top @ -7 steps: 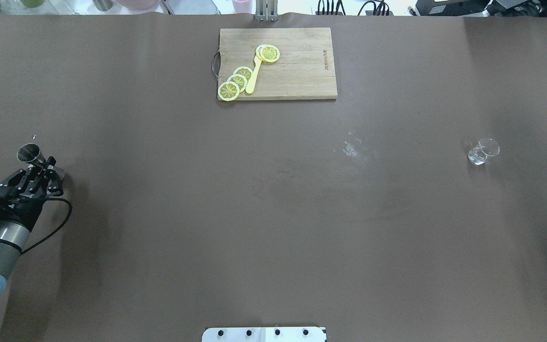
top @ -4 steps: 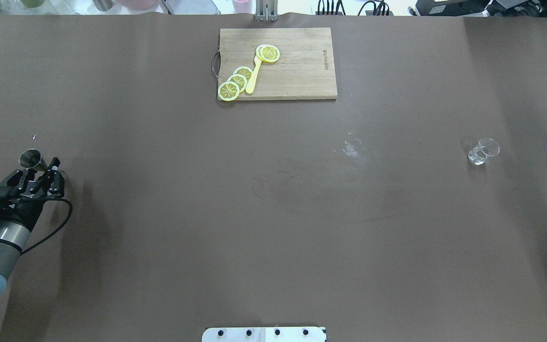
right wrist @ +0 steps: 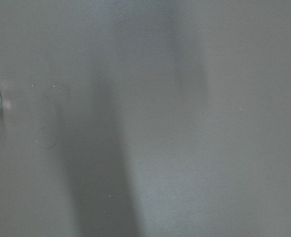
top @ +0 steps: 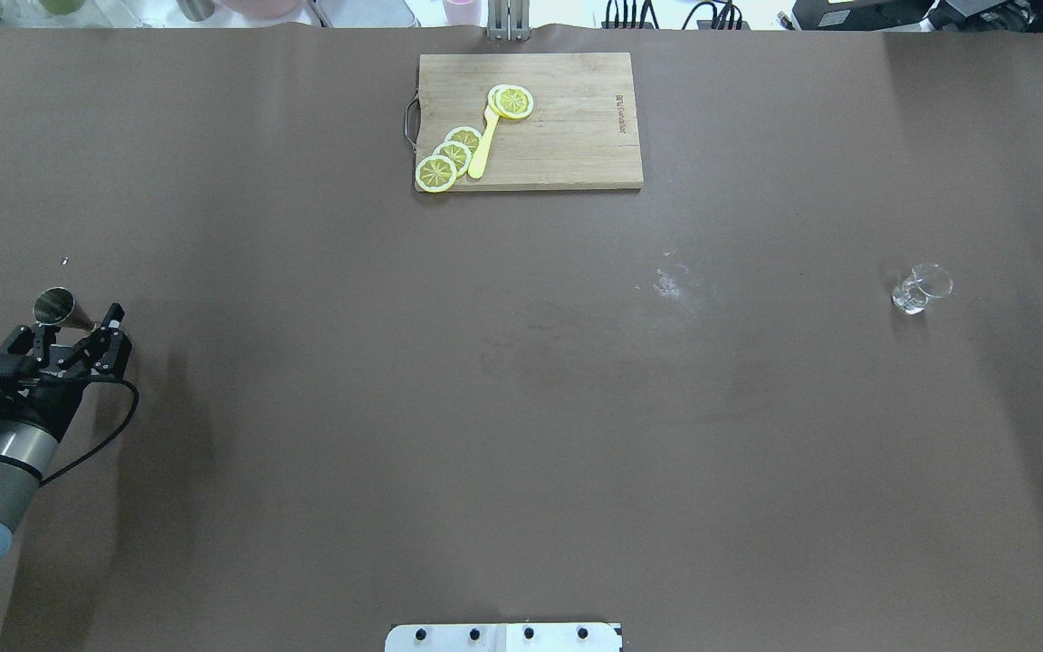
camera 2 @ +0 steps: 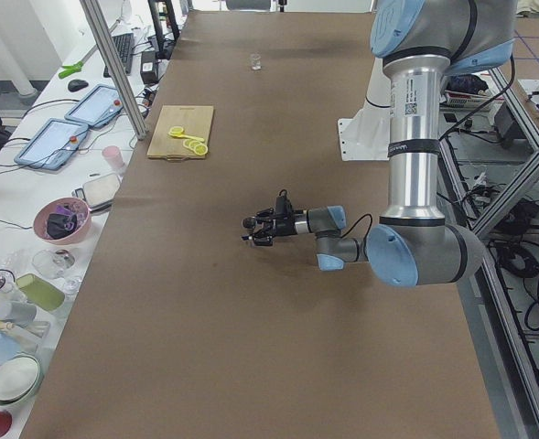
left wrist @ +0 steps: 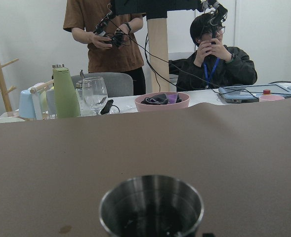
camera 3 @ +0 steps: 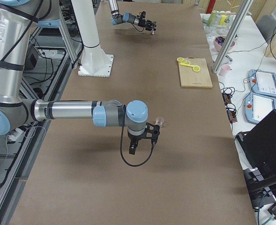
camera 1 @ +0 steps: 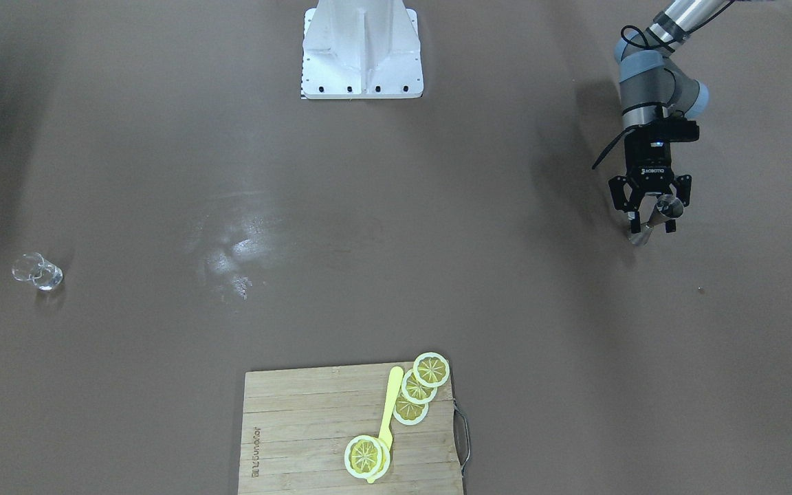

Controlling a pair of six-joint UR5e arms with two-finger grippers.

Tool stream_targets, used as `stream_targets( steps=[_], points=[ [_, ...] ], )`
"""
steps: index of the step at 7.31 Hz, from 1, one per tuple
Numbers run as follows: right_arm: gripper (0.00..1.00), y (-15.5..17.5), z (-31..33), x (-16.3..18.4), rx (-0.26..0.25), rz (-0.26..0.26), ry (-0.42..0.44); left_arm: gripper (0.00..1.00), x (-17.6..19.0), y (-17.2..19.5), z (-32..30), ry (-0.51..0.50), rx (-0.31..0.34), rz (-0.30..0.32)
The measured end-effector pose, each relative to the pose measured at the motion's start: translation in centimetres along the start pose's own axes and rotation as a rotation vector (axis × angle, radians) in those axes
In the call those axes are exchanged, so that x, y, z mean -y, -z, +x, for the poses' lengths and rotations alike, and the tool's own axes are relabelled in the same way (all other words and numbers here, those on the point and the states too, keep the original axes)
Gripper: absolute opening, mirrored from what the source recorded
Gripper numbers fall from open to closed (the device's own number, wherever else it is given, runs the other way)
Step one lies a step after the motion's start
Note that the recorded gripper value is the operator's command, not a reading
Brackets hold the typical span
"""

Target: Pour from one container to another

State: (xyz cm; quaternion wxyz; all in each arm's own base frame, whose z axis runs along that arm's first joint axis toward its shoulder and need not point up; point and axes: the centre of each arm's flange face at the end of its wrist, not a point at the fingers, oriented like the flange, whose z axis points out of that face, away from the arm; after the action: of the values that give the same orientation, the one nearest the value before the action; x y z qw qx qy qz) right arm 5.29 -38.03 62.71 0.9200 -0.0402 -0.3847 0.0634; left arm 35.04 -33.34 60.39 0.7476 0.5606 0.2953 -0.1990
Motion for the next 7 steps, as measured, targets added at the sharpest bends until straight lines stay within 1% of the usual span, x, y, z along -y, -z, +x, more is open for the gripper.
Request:
stream_targets(
  steps=[2,5,7],
  points=[
    [1.00,0.9,2.6,-1.0,-0.048,-0.020,0.042,0.97,0.0,0.1,0.2,0.001,-0.005,-0.005],
    [1.00,1.3,3.8,-1.3,-0.060,-0.019,0.083,0.97,0.2,0.1,0.3,0.001,-0.009,-0.007],
    [1.00,1.2,3.9,-1.3,-0.055,-0.020,0.085,0.97,0.6,0.4,0.4,0.004,-0.017,-0.014]
  ],
)
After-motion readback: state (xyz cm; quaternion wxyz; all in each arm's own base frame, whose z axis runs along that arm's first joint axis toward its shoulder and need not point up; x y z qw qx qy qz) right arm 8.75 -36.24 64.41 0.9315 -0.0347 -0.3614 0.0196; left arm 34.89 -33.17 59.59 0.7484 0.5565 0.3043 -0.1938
